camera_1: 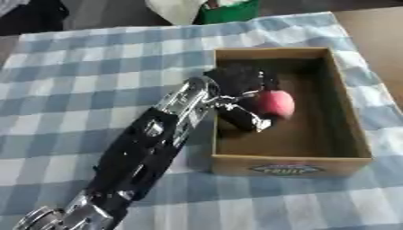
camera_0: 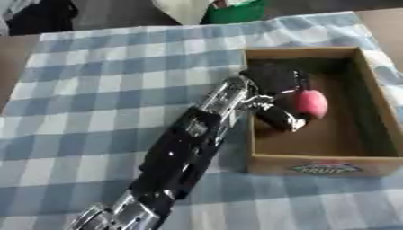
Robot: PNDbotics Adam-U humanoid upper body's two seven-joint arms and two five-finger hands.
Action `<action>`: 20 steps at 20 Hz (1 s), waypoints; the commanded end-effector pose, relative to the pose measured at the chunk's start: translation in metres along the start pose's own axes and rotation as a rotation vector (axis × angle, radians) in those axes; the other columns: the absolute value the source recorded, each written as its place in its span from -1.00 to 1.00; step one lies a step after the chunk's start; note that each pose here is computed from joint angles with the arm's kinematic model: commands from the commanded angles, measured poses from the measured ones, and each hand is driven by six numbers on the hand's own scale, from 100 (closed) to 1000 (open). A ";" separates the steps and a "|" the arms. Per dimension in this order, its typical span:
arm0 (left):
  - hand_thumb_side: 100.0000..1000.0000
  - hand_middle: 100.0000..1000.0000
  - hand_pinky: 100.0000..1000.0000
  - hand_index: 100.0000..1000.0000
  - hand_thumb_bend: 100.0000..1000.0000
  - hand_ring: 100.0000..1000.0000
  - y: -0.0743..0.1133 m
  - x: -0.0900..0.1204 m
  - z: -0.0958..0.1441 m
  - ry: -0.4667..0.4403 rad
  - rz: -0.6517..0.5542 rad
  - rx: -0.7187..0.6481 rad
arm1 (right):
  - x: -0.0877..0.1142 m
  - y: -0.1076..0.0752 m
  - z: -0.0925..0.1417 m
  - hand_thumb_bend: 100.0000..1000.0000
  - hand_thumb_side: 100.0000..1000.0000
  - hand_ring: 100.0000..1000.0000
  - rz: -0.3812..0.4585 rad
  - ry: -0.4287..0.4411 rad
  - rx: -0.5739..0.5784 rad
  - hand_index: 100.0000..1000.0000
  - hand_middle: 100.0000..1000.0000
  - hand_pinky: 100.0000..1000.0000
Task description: Pick up objects on the table and place them in the box.
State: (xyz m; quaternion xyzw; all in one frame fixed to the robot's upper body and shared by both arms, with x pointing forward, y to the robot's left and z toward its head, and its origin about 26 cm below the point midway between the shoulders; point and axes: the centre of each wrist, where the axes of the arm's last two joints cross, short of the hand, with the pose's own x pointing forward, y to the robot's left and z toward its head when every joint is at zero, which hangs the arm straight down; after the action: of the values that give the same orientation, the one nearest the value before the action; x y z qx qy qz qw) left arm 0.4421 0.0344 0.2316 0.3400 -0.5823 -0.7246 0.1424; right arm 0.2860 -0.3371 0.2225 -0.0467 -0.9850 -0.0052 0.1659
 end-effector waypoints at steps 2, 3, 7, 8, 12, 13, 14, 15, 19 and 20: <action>0.33 0.72 0.09 0.91 1.00 0.67 0.010 0.003 -0.001 -0.005 -0.069 -0.027 | 0.005 0.000 -0.008 -1.00 1.00 0.60 -0.010 -0.022 0.014 0.80 0.46 0.55; 0.34 0.72 0.10 0.98 1.00 0.67 0.010 0.003 0.000 -0.002 -0.077 -0.030 | 0.005 0.000 -0.008 -1.00 1.00 0.60 -0.010 -0.021 0.013 0.80 0.46 0.55; 0.47 0.73 0.11 1.00 1.00 0.68 0.011 0.002 0.001 0.004 -0.081 -0.027 | 0.005 0.000 -0.008 -1.00 1.00 0.60 -0.010 -0.022 0.012 0.80 0.46 0.55; 0.48 0.73 0.11 1.00 1.00 0.67 0.011 0.002 0.002 0.006 -0.076 -0.023 | 0.005 0.000 -0.008 -1.00 1.00 0.60 -0.010 -0.022 0.012 0.80 0.46 0.55; 0.73 0.68 0.07 1.00 1.00 0.63 0.018 -0.002 0.008 0.040 -0.050 0.075 | 0.005 -0.001 -0.007 -1.00 1.00 0.60 -0.008 -0.019 0.008 0.80 0.46 0.55; 0.80 0.65 0.04 0.95 1.00 0.60 0.025 -0.004 0.012 0.068 -0.043 0.149 | 0.005 -0.001 -0.006 -1.00 1.00 0.60 -0.007 -0.018 0.008 0.80 0.46 0.55; 0.82 0.64 0.04 0.93 1.00 0.59 0.032 -0.006 0.017 0.104 -0.037 0.235 | 0.005 -0.001 -0.006 -1.00 1.00 0.60 -0.005 -0.017 0.007 0.80 0.46 0.55; 0.85 0.61 0.02 0.87 1.00 0.55 0.037 -0.007 0.021 0.135 -0.030 0.309 | 0.005 -0.002 -0.006 -1.00 1.00 0.60 -0.003 -0.017 0.006 0.80 0.46 0.55; 0.93 0.46 -0.04 0.62 1.00 0.39 0.051 -0.016 0.039 0.278 0.124 0.630 | 0.006 -0.007 -0.006 -1.00 1.00 0.60 0.010 -0.033 -0.025 0.80 0.46 0.54; 0.96 0.39 -0.08 0.53 0.88 0.31 0.054 -0.019 0.044 0.320 0.182 0.705 | 0.007 -0.009 -0.006 -1.00 1.00 0.60 0.016 -0.037 -0.038 0.80 0.46 0.54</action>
State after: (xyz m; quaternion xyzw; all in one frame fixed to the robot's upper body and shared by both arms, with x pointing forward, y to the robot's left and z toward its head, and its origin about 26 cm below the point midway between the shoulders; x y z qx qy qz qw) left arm 0.4211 0.0561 0.2755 0.4158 -0.7663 -0.4594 0.1696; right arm 0.2839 -0.3423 0.2215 -0.0528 -0.9850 -0.0224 0.1626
